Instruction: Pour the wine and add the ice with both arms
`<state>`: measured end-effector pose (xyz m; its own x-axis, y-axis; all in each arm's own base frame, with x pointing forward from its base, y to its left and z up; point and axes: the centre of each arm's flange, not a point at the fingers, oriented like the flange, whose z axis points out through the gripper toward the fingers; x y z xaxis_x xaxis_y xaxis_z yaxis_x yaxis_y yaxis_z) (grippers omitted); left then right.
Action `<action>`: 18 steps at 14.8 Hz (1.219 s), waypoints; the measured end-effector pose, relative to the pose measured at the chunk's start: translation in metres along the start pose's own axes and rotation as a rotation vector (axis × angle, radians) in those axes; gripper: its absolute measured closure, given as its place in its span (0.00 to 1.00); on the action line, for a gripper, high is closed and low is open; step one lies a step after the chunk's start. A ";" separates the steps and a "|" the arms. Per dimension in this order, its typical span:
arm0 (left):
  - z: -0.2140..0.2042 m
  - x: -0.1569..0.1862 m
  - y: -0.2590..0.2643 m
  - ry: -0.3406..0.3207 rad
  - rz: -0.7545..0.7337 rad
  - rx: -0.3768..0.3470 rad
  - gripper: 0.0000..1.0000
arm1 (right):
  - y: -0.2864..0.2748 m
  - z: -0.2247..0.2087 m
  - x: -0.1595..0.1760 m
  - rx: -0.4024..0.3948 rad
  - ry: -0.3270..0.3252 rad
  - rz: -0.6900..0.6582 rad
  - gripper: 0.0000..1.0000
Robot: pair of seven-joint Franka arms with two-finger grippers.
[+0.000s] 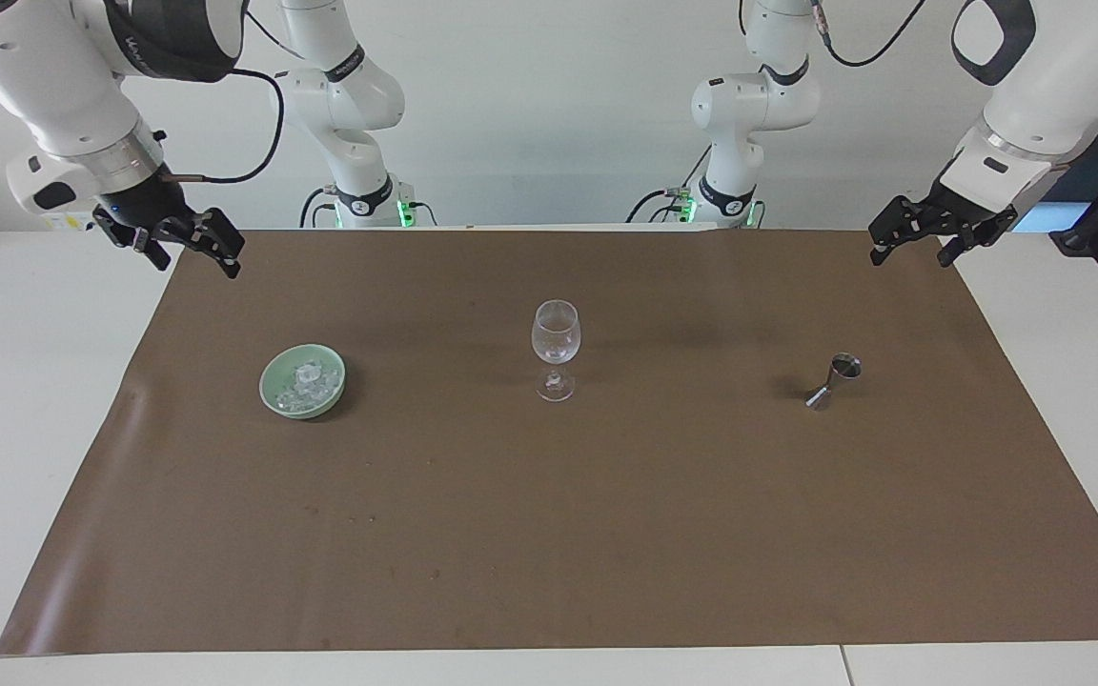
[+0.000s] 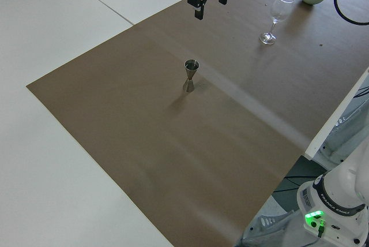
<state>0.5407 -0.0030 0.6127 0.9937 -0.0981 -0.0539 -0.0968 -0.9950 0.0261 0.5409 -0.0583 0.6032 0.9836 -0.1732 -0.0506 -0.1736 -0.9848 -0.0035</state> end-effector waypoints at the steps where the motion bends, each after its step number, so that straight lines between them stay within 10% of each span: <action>1: 0.000 0.000 0.000 0.000 0.000 0.000 0.00 | 0.000 0.000 0.000 0.000 0.000 0.000 0.00; 11: 0.000 0.008 0.003 0.040 0.006 0.004 0.00 | 0.000 0.000 0.000 0.000 0.000 0.000 0.00; 18: 0.047 0.076 -0.004 0.006 0.006 -0.001 0.00 | 0.000 0.000 0.000 0.000 0.000 0.000 0.00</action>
<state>0.6136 -0.0075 0.5617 0.9935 -0.1035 -0.0480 -0.1022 -0.9944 0.0276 0.5409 -0.0583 0.6032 0.9836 -0.1733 -0.0506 -0.1737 -0.9848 -0.0035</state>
